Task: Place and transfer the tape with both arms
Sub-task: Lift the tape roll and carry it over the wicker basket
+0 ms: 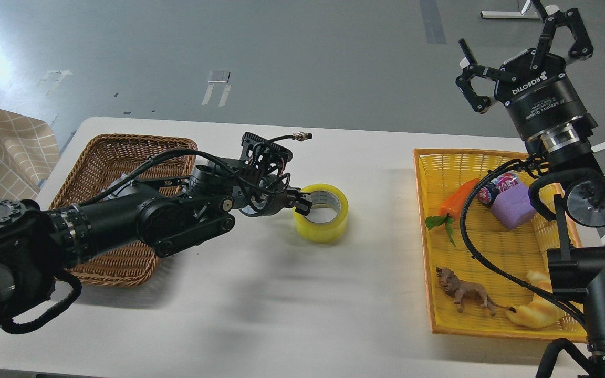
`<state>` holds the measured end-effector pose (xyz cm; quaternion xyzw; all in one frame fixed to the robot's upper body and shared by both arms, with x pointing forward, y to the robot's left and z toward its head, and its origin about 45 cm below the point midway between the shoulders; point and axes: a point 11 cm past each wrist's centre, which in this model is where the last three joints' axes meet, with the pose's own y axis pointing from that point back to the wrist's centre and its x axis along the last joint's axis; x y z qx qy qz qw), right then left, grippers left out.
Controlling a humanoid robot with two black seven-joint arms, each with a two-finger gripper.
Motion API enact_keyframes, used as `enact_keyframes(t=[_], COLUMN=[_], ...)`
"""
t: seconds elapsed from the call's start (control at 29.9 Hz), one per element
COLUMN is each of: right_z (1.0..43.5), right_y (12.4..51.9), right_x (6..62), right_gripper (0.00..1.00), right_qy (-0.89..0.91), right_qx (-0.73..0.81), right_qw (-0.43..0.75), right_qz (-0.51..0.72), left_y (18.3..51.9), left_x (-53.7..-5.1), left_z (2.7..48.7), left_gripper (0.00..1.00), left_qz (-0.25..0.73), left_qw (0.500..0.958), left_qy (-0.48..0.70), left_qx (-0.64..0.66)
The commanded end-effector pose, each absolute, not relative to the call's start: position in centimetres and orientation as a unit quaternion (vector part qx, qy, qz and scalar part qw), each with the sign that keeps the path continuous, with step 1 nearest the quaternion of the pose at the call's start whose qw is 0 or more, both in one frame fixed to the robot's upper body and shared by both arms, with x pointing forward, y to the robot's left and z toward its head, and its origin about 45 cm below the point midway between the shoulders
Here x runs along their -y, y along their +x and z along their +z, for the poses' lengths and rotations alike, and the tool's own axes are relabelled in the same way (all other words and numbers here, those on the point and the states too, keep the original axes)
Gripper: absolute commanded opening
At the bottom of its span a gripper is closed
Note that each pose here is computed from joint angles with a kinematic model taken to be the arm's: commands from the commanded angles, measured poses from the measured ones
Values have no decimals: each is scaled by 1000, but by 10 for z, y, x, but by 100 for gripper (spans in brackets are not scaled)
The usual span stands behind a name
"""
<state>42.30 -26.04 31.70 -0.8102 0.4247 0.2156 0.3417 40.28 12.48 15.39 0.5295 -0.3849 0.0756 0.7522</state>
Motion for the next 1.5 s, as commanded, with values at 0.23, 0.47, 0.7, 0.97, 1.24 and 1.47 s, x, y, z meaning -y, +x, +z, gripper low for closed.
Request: enact_keyframes(t=[0.23,0.47,0.7,0.97,1.24,1.47], right_z=[317,316,318,318,315,314], right_y=[423,423,424,425,424,423], right_x=[260,261,261,261,262,261], right_gripper=[99,98,99,99,98,99], right_qy=[-810,-809,-809,-809,-808,-808], right_qx=[-425,-426,-425,-425,-427,-426], right_qw=[342,341,344,344,343,342], right_qz=[215,217,215,216,219,219], left_y=[418,442,453,442,426,407], left_x=[-143,-179,-241,-309,-372,-411], left_z=[175,212,250,275,291,284], left_gripper=[0,0,0,0,0,0], left_qz=[95,126,156,178,200,203], left_qw=[738,719,694,672,653,649], left_qy=[533,542,561,586,613,632], left_qx=[402,416,424,417,398,371])
